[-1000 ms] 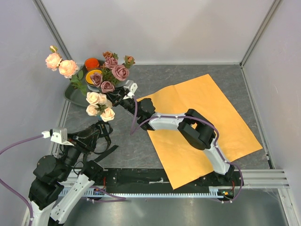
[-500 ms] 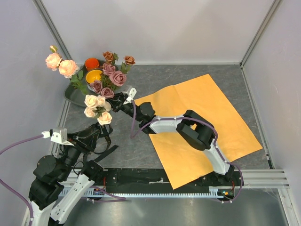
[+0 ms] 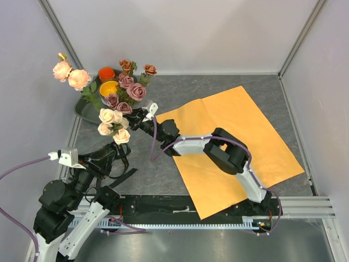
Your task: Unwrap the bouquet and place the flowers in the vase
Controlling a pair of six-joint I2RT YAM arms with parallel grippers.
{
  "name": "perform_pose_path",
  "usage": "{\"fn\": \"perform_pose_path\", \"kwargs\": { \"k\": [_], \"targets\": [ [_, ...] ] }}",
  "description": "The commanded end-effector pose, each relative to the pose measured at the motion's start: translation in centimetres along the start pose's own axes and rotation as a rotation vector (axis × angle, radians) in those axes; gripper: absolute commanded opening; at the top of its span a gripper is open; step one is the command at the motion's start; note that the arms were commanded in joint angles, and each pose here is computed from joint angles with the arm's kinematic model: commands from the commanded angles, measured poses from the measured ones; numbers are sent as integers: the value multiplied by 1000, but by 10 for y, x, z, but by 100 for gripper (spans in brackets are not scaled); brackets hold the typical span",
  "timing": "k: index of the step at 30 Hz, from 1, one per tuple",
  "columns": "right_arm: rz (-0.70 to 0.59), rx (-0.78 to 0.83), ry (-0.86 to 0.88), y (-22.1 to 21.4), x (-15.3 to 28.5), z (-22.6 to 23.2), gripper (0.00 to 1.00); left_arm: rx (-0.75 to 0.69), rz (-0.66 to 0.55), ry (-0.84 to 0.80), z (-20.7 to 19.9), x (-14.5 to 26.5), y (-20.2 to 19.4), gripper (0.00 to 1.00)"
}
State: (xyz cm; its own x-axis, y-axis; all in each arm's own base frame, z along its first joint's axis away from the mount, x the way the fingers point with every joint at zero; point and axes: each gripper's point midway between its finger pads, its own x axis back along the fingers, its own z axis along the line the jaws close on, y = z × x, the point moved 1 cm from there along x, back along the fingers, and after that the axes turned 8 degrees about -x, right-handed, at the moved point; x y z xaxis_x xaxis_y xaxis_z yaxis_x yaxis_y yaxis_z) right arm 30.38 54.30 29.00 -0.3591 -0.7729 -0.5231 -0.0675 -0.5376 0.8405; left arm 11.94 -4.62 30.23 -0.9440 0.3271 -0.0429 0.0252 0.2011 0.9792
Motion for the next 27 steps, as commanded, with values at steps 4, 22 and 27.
{"fn": "perform_pose_path", "kwargs": {
  "k": [4, 22, 27],
  "targets": [
    [-261, 22, 45, 47, -6, 12, 0, 25, -133, -24, 1, 18, 20, 54],
    [-169, 15, 21, 6, -12, 7, 5, 25, -132, -21, 1, 18, 19, 54],
    [-155, 18, 6, 1, -10, 5, 8, 25, -133, -21, 1, 18, 20, 54]
  ]
}}
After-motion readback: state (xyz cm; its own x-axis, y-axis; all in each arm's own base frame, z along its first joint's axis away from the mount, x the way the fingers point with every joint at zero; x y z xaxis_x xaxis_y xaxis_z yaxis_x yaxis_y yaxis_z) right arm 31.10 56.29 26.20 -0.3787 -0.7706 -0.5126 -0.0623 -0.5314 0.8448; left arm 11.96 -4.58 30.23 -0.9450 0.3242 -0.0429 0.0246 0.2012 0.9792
